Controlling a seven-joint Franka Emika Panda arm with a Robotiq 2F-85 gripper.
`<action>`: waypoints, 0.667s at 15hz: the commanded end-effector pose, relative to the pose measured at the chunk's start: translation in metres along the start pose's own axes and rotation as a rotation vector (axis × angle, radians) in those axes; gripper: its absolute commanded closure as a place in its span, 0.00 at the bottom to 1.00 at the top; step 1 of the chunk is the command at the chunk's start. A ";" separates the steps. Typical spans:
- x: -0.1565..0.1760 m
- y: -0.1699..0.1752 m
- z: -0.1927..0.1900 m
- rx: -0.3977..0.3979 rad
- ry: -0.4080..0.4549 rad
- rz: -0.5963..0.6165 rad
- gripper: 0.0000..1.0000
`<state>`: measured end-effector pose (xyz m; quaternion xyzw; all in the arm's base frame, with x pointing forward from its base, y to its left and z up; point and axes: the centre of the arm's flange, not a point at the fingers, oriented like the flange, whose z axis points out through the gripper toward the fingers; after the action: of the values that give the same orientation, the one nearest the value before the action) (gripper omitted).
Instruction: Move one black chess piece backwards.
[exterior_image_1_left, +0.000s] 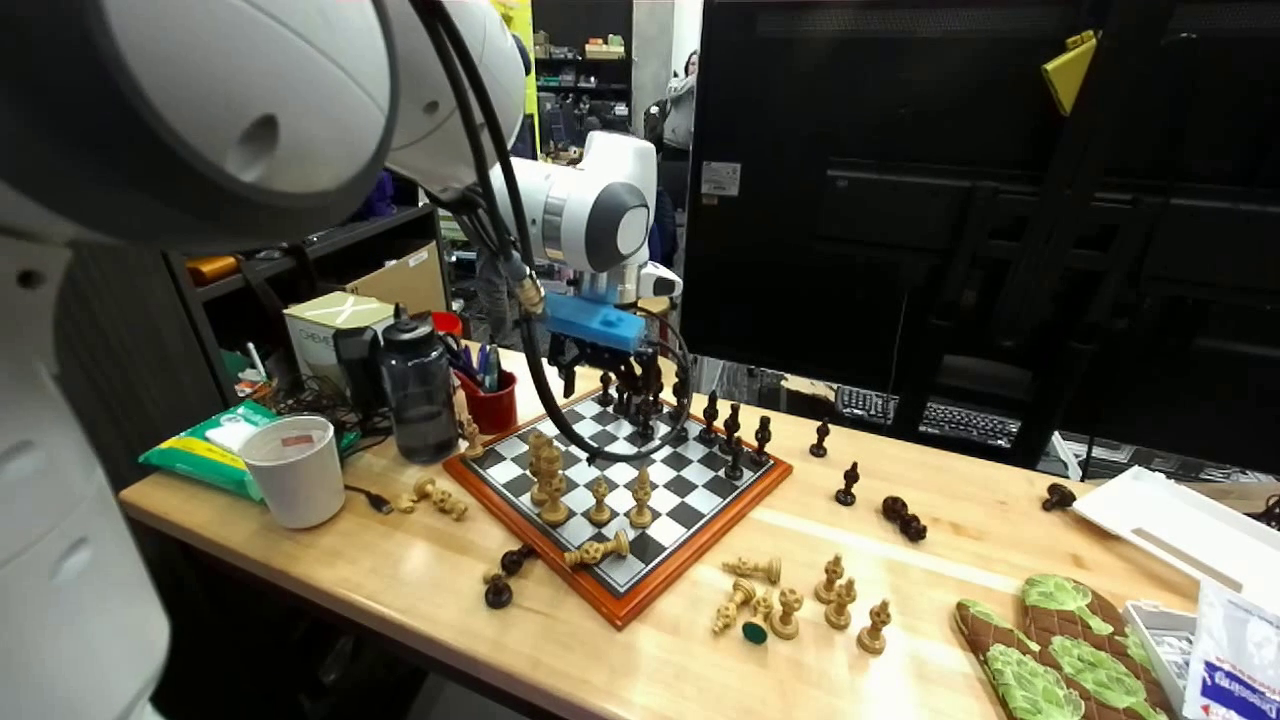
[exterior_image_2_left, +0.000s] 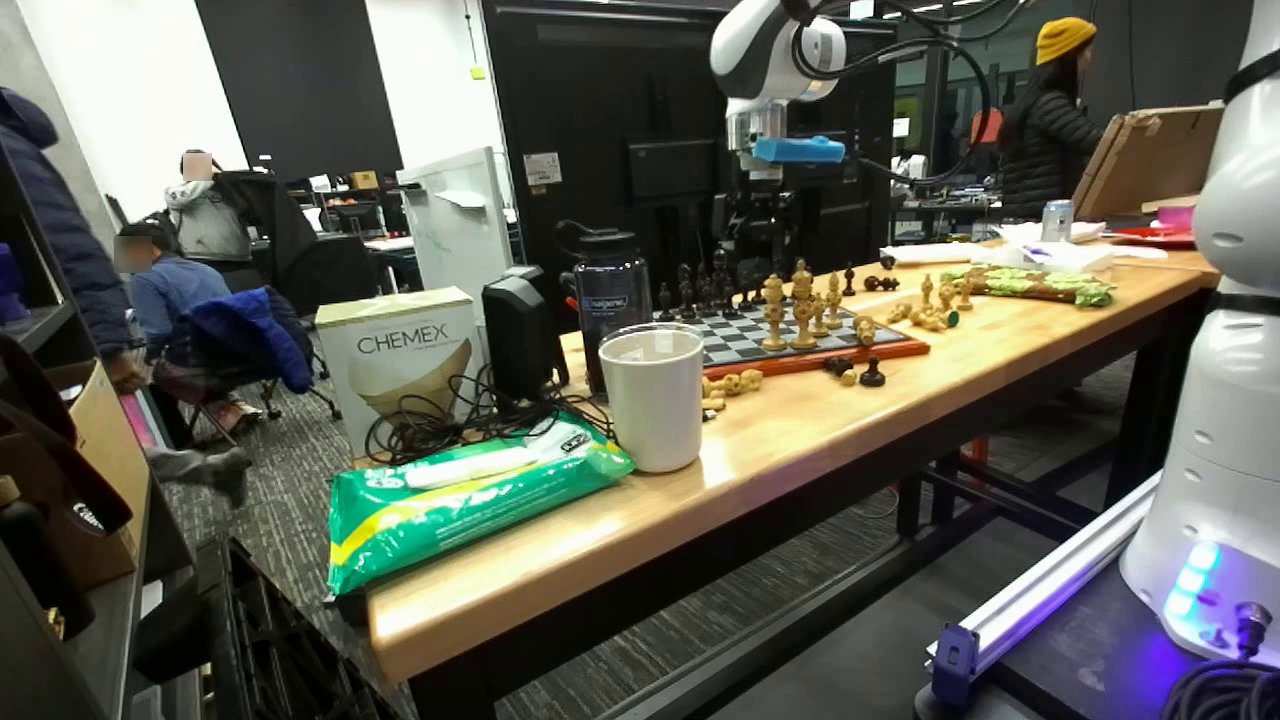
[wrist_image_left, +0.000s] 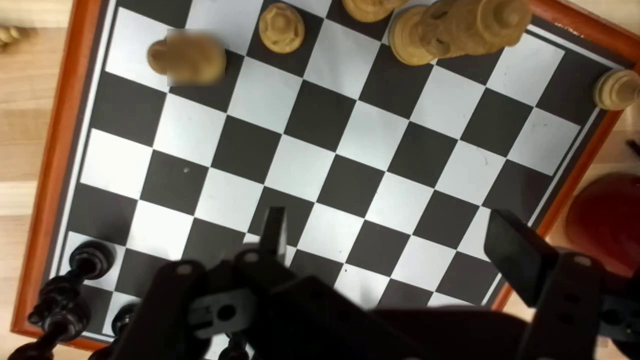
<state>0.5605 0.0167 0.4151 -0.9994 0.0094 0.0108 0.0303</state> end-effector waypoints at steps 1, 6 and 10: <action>0.015 0.009 0.004 -0.009 0.001 0.022 0.00; 0.018 0.021 0.019 -0.009 0.027 0.082 0.00; 0.021 0.025 0.029 -0.029 0.077 0.174 0.00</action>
<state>0.5812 -0.0066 0.3898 -0.9976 0.0634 -0.0085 0.0279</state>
